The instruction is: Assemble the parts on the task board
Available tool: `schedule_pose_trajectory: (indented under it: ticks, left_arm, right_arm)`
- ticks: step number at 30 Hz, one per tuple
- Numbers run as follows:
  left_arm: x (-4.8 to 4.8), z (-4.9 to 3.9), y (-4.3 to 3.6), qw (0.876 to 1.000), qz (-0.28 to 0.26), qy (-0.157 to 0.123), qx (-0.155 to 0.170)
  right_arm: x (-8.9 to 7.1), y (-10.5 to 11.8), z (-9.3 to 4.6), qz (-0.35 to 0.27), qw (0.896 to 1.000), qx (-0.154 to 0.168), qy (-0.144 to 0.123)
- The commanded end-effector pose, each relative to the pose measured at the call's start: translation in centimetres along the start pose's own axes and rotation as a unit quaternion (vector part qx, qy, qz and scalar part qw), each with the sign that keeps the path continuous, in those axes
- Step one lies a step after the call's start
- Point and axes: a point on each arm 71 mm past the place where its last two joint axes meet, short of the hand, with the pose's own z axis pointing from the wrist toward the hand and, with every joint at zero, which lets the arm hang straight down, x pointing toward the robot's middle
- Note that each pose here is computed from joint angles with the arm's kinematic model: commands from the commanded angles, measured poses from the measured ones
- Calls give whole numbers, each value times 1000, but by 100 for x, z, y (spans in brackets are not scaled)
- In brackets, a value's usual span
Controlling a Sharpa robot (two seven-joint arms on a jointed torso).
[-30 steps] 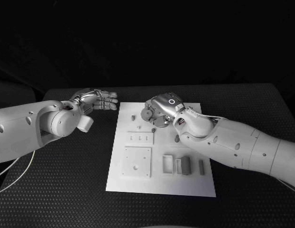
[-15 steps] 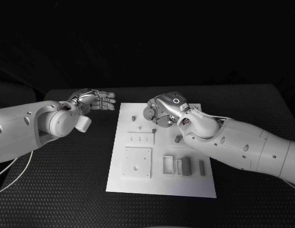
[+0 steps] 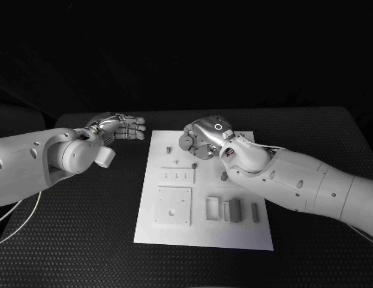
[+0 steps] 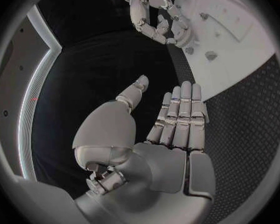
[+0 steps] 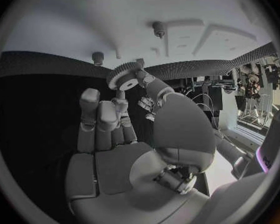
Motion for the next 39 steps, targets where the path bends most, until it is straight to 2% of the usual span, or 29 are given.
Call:
schedule_pose_trajectory:
  ticks: [1,39]
  left_arm:
    - [25,11,-18,1000,1,3,6]
    - [56,24,-21,1000,1,8,6]
  right_arm:
    - [29,-11,24,-5,1000,-2,4]
    - [202,0,52,-21,999,-4,26]
